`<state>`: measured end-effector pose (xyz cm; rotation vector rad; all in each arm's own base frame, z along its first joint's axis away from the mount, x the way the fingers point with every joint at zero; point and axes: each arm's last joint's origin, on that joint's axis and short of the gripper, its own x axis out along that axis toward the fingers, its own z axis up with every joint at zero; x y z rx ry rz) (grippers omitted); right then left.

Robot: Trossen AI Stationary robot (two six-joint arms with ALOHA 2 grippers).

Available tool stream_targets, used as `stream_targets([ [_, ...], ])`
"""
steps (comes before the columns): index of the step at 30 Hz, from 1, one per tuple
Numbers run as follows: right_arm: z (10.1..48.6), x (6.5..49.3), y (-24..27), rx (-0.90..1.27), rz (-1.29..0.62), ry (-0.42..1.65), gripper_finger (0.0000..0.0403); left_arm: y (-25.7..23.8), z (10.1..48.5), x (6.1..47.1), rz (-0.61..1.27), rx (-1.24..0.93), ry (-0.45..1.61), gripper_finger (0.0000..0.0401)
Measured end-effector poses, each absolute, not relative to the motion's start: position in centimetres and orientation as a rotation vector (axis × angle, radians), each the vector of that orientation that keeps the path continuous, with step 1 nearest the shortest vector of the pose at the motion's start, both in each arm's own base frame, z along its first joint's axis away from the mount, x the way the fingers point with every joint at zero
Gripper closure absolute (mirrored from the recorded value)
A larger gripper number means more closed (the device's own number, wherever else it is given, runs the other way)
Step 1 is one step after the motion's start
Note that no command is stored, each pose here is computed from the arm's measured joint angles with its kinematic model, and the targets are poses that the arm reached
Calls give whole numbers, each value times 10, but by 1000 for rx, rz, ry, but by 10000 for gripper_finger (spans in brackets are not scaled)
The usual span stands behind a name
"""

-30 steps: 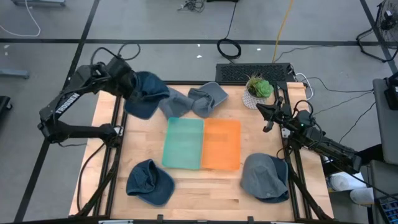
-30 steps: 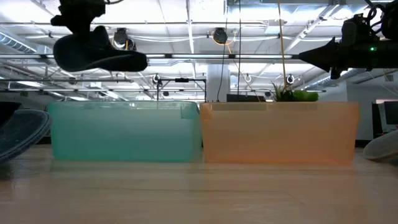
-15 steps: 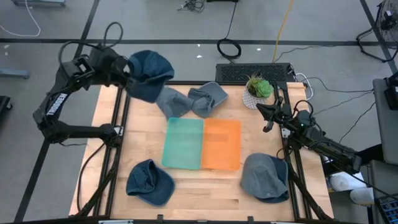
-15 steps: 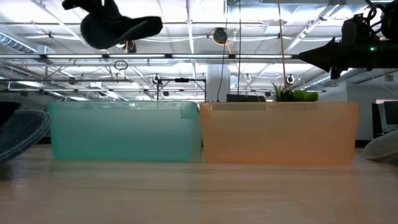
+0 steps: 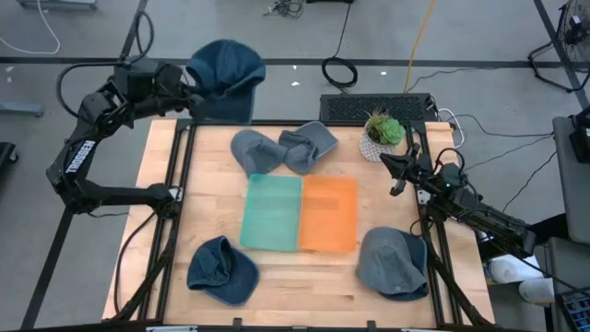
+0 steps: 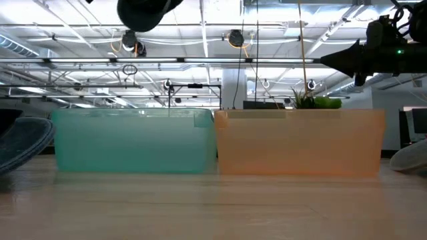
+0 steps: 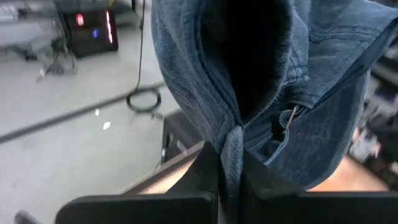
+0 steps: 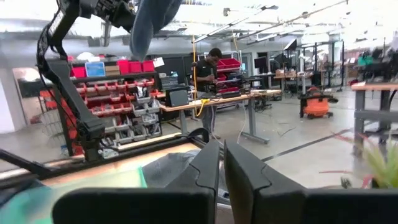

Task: Pick & Place hat
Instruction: Put the top blue cap into the orange bin

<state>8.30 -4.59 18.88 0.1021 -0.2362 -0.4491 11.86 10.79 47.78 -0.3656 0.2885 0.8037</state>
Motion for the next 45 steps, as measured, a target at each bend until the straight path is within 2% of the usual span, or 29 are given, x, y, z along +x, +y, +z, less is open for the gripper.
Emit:
stream_targets([
  [8, 200, 81, -44, 258, -389, -387, 387, 112, 493, 121, 842, -298, 131, 389],
  [13, 216, 75, -40, 180, -319, -546, 387, 108, 499, 127, 804, -246, 77, 389],
  [15, 220, 75, -40, 144, -330, -537, 387, 105, 501, 129, 785, -234, 62, 389],
  [22, 280, 73, -41, 160, -398, -598, 401, 99, 503, 134, 794, -203, 57, 389],
  [28, 332, 83, -47, 143, -381, -638, 385, 95, 505, 137, 868, -187, 32, 389],
  [34, 367, 100, -55, 134, -311, -683, 335, 89, 508, 139, 910, -174, -2, 389],
  [45, 398, 148, -80, 235, -261, -499, 186, 75, 510, 147, 866, -162, -16, 389],
])
